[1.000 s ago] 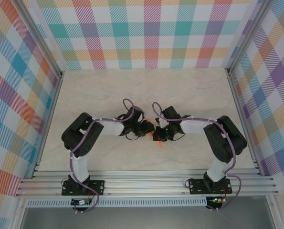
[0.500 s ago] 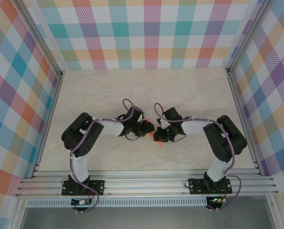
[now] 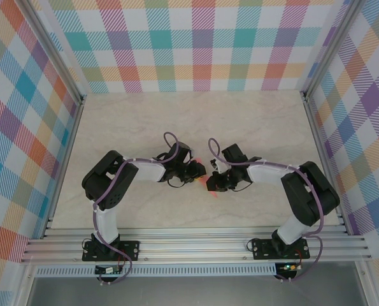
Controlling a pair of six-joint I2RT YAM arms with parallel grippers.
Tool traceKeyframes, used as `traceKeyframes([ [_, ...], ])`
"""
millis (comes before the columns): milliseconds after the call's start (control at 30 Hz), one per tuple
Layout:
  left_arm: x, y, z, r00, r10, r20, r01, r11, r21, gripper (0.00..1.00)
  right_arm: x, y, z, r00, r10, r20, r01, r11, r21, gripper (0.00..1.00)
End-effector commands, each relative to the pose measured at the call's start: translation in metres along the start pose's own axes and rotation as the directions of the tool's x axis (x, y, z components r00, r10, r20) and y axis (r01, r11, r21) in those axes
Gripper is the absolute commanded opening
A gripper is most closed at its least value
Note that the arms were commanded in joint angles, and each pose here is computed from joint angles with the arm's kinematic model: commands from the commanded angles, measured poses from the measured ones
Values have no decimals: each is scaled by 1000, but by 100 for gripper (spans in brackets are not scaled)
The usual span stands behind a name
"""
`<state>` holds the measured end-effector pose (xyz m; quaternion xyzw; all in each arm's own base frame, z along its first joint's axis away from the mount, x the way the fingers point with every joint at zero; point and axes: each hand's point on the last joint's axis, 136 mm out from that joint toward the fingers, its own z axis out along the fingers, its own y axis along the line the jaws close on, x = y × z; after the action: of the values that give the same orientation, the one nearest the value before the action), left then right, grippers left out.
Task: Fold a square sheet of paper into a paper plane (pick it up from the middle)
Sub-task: Fold the wing for the fifth time at the center of the table.
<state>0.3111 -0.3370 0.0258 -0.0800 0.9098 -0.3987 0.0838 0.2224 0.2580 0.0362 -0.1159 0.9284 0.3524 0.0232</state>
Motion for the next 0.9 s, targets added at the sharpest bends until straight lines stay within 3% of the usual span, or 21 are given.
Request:
traceKeyframes([
  [0,4,41,4,999,-46,6,46,992,-119,24,15,-18,7,998,23,-52,-20,998,66,8],
  [300,4,42,3,999,-46,6,46,991,-123,24,31,-53,5,993,116,-28,-110,978,178,5],
  [667,4,43,2,999,-48,8,48,991,-126,24,41,-41,-2,990,135,-35,-131,986,103,8],
  [867,1,34,2,999,-43,13,44,994,-96,24,8,-8,-22,994,86,66,-85,996,-12,9],
])
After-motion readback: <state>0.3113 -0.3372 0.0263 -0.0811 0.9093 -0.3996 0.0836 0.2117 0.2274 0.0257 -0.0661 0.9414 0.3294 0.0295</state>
